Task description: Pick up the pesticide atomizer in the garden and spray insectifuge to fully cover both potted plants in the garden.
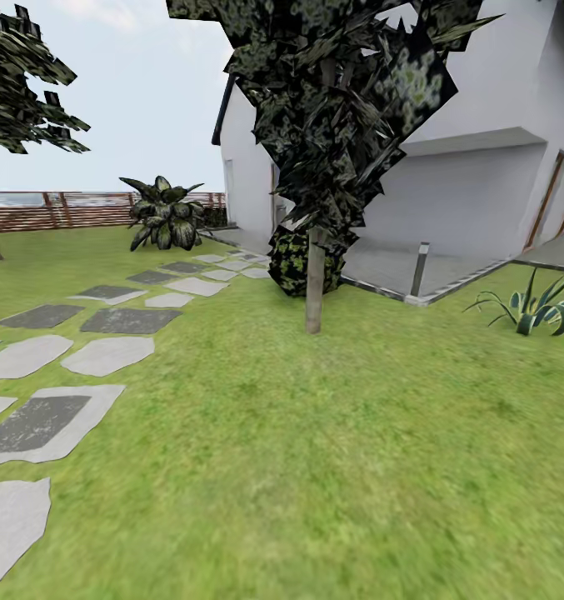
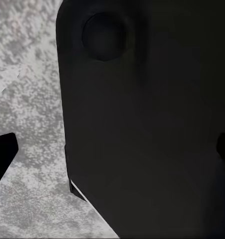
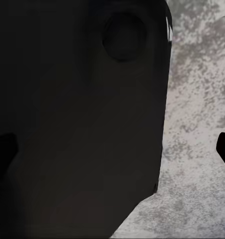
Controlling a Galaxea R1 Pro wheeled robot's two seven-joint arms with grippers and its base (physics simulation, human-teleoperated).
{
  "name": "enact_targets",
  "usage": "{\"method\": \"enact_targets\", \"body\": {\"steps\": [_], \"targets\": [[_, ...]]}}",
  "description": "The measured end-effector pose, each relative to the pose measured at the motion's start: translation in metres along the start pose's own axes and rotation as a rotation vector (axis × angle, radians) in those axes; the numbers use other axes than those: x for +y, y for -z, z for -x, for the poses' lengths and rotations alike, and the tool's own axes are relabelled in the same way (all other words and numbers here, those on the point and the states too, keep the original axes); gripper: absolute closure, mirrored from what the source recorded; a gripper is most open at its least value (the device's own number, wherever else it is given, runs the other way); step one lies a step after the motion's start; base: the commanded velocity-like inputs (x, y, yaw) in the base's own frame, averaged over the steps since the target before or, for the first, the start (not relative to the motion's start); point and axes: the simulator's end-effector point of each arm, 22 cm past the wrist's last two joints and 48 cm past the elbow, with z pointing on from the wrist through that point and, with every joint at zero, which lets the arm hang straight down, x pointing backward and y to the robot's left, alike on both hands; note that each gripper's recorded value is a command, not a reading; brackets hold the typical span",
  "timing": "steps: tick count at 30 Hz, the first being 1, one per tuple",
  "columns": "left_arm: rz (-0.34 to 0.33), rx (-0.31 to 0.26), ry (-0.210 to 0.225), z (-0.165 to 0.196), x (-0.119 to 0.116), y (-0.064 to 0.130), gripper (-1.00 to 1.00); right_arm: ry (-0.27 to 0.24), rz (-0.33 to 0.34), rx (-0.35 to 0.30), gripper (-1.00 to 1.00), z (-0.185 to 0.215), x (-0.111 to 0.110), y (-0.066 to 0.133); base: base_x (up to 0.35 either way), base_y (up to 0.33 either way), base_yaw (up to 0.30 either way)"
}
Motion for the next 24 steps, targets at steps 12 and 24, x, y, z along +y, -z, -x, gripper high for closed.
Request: {"method": "enact_targets", "body": {"steps": [12, 24], "targets": [[-0.009, -0.001, 0.008, 0.002, -0.007, 0.000, -1.00, -0.003, 0.058, -0.050, -1.00, 0.024, 0.046, 0.002, 0.000, 0.000, 0.000], [-0.005, -0.008, 0.002, 0.004, -0.003, 0.000, -1.00, -0.003, 0.058, -0.065, -1.00, 0.030, 0.047, 0.002, 0.000, 0.000, 0.000]]}}
